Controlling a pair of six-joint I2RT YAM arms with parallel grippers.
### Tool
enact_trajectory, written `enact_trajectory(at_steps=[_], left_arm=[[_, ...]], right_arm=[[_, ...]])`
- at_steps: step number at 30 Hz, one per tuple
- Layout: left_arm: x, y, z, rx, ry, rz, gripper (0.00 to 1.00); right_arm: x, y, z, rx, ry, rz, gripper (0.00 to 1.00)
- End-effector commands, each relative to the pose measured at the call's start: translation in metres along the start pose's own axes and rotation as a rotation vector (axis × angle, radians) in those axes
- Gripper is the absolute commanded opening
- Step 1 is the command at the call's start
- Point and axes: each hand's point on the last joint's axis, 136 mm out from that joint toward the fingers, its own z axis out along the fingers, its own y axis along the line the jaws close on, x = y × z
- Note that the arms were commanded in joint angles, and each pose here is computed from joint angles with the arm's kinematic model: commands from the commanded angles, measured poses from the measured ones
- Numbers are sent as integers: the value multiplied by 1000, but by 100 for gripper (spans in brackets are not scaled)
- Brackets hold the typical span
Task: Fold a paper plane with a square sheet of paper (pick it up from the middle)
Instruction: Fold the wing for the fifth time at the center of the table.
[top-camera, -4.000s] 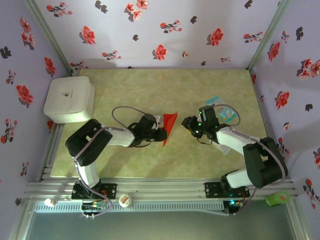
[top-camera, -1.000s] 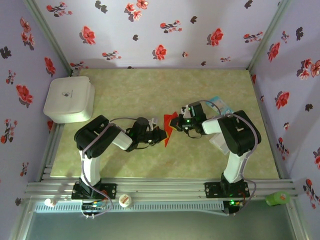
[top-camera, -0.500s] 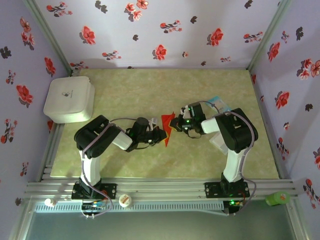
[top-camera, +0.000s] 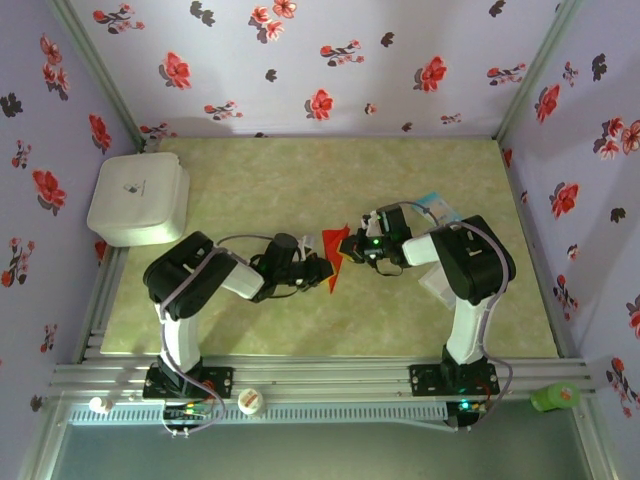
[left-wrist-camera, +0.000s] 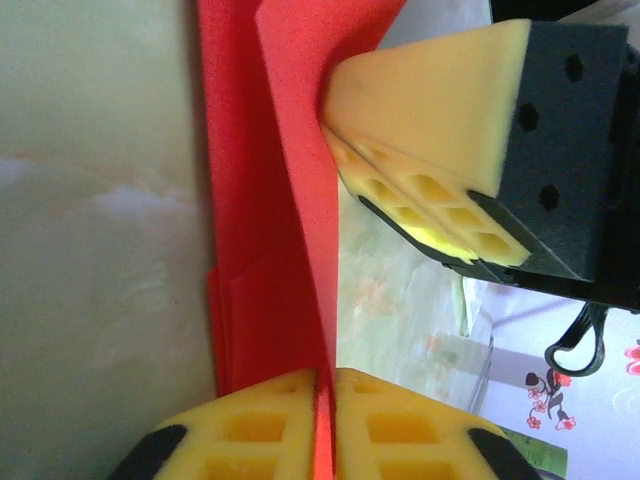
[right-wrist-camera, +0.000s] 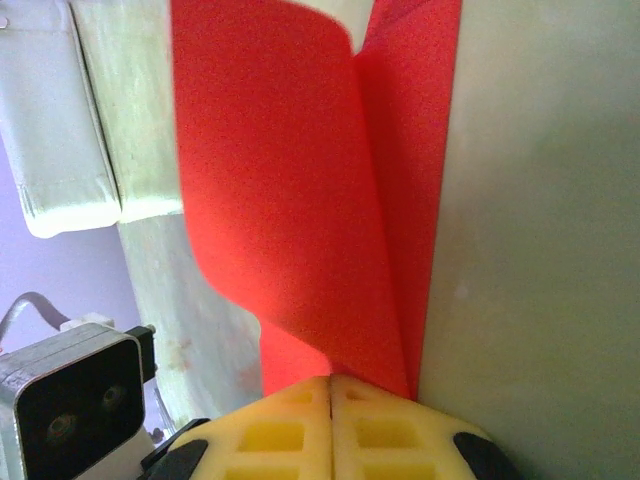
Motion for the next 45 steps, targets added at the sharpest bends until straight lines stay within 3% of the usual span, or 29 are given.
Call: enact_trajectory(at_steps=[1, 13, 19, 23, 37, 45], left_arm=[[23, 54, -10, -238, 77, -27, 14], [36, 46, -10, -272, 151, 25, 4], [38, 43, -16, -290, 160, 42, 16], [40, 44, -21, -320, 170, 66, 18], [48, 48, -21, -352, 208, 79, 8], [42, 46, -31, -380, 174, 117, 22]], right_arm=[[0, -22, 3, 94, -8, 36, 7], [4, -25, 3, 119, 2, 46, 7], [6, -26, 2, 131, 4, 45, 6], [7, -27, 3, 134, 8, 47, 6], [8, -28, 4, 143, 10, 48, 6], [9, -29, 5, 151, 14, 52, 6]])
